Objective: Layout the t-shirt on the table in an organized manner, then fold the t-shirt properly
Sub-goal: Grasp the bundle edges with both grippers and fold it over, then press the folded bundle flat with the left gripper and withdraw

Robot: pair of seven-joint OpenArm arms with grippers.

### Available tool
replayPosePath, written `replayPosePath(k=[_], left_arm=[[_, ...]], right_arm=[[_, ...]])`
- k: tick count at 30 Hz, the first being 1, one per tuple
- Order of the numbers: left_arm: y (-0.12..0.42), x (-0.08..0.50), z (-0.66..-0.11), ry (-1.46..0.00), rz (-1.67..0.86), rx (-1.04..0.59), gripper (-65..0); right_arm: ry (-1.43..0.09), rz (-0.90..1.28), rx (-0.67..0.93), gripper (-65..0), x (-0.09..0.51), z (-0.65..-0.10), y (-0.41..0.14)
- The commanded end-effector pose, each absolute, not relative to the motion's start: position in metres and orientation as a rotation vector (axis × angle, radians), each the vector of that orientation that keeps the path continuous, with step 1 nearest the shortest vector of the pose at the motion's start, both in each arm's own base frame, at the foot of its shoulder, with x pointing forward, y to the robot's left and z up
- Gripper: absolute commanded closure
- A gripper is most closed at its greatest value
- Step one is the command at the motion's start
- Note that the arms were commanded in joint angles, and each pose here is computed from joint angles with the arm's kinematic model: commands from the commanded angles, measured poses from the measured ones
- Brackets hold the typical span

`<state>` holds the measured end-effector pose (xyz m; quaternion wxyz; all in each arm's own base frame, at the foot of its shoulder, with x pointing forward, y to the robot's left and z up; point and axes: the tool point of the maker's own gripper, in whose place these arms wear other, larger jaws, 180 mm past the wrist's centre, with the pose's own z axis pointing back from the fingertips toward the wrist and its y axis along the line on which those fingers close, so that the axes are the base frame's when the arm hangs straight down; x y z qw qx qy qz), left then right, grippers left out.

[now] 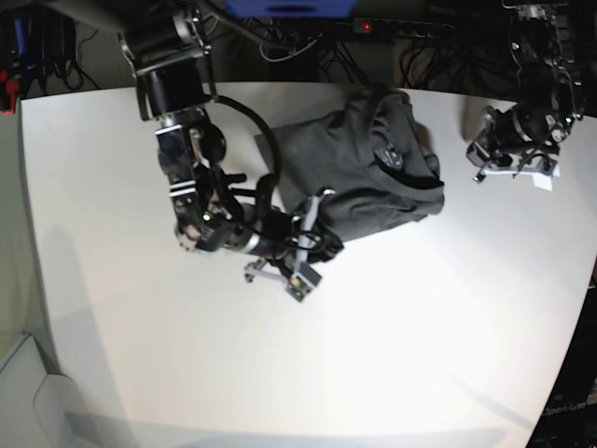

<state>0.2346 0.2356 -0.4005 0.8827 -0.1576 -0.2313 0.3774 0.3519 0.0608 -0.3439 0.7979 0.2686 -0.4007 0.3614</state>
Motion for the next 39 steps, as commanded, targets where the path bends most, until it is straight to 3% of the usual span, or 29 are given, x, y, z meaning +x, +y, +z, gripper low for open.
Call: replayPosePath(k=[1,6,10,28,39], left_arm=[[0.223,0.241,-0.389,-0.507,0.746,-0.361,-11.9],[0.17,0.241,-0.375,-0.514,0.666,-0.46,-39.0],[0.147,0.235,-0.367,-0.52,0.658,-0.514,-51.9],[0.158,0.247,-0.402,-0.437,0.689,-0.47,-53.0],[0.129,0.269,-0.429,-0.363,0.565,-0.422,-52.6]], right_arm=[[-0.924,0.777,0.575,-7.3,0.363,-0.325,0.057],[-0.88,0.777,0.53,-7.3,0.355,-0.344,0.033],[-0.857,0.775,0.52,-7.3,0.349,-0.353,0.026],[-0.822,0.778,0.489,-7.3,0.343,-0.365,0.011],[-0.827,0.709,0.452,-7.3,0.349,-0.369,-0.018]])
